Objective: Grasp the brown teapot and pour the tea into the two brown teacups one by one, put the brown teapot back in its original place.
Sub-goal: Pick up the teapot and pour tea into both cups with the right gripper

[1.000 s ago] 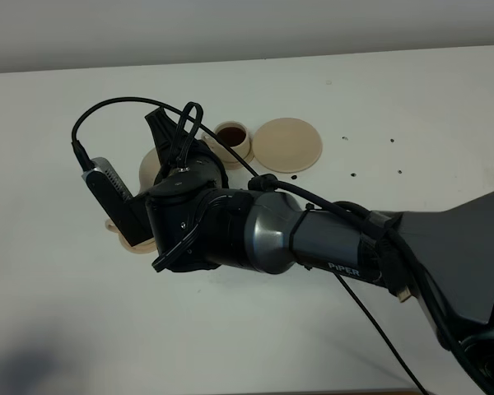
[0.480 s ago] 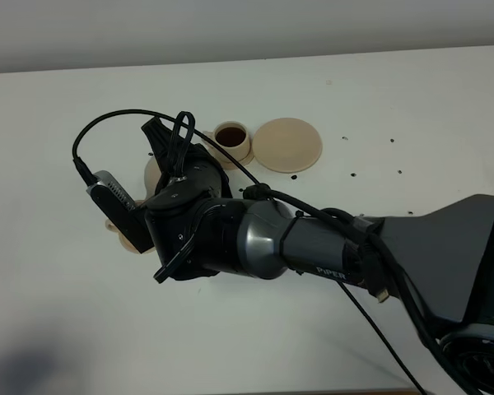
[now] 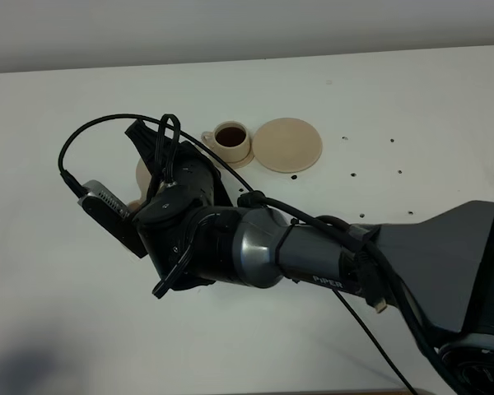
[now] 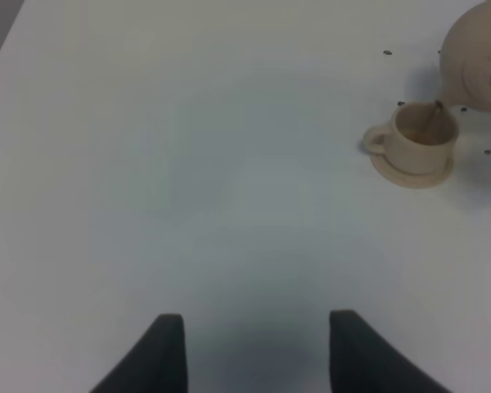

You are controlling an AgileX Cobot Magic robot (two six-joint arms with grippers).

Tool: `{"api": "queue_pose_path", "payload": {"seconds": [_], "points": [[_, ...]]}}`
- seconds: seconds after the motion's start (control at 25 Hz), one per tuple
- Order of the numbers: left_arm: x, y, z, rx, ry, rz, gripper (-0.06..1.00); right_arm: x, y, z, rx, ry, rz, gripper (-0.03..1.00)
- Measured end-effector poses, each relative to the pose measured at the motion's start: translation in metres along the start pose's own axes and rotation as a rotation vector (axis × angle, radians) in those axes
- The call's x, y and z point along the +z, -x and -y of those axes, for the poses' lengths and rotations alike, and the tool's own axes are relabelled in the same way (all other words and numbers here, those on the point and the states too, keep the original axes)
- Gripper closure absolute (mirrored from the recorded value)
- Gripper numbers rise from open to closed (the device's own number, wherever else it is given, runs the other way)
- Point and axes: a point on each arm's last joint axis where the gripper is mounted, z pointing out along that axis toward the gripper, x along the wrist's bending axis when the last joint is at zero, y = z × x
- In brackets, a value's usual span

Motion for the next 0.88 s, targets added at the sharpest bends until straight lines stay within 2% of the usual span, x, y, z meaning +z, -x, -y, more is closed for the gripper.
{"api": "queue_pose_path", "payload": {"seconds": [0.88], "points": [[0.0000,0.0000,0.0000,0.000,0.000,0.000,0.51,-0.0020,0.0041,-0.0083,-0.196,-0.020,0.085,0.88]]}}
